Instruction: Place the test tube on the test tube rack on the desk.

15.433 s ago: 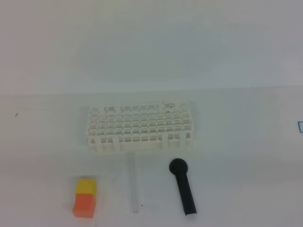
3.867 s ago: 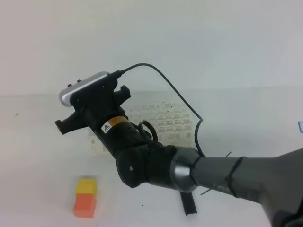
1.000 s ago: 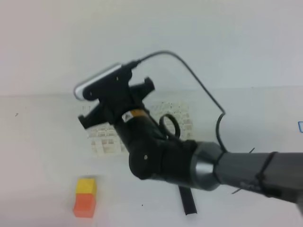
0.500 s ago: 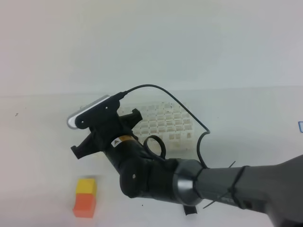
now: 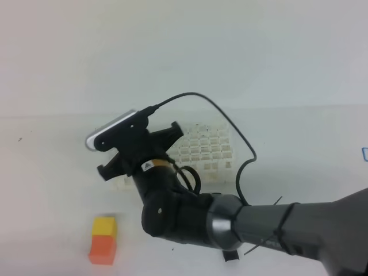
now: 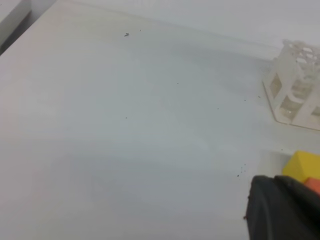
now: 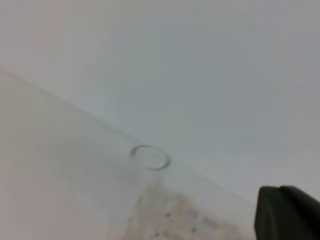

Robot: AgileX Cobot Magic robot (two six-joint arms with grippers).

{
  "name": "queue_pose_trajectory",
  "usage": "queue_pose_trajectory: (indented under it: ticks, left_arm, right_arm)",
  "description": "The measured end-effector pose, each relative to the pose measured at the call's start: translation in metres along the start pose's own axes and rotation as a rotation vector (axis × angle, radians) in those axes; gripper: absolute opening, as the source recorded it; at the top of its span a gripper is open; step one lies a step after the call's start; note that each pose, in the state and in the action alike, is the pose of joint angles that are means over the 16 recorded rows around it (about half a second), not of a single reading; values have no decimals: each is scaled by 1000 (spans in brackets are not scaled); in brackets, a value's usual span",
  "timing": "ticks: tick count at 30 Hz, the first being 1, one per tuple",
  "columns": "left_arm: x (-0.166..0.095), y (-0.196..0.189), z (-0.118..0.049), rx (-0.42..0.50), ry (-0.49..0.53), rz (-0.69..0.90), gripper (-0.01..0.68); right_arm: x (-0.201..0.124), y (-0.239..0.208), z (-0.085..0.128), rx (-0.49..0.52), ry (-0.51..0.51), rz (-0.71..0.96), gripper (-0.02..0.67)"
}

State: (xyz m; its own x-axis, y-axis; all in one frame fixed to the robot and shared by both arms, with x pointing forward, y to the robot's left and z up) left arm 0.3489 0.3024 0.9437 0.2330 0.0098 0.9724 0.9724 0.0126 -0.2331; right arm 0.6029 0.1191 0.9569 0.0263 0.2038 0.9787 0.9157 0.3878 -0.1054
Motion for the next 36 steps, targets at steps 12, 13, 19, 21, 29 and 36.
queue_pose_trajectory:
  ticks: [12,13,19,21,29,36]
  left_arm:
    - [-1,0,0,0,0,3,-1]
    - [-1,0,0,0,0,3,-1]
    - [-2,0,0,0,0,4,-1]
    - [-2,0,0,0,0,4,-1]
    - [-2,1,0,0,0,8,-1]
    - [-1,1,0,0,0,7,-1]
  right_arm:
    - [153,-59,-53,-72,-180,-405,-1]
    - [171,-68,-58,-63,-201,-454,-1]
    - [252,-127,-80,13,-369,-675,-1]
    - [268,-142,-85,44,-432,-705,-1]
    - [279,-180,-98,161,-600,-661,-1]
    - [244,-205,-110,237,-615,-548,-1]
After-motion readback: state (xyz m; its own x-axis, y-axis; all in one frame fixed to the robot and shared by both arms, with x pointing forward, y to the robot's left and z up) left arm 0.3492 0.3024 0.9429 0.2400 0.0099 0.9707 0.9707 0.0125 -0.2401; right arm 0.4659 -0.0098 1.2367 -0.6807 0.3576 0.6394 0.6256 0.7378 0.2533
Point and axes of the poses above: a point on each arm's last joint axis where the gripper is mounted, y pointing out along that axis toward the gripper, z along the wrist's bending axis when the last joint is at zero, x = y × z, the point moved 6 cm from there along y, pointing out along that axis toward the gripper, and after that the axes turned 5 degrees about y, right-handed, at the moved point
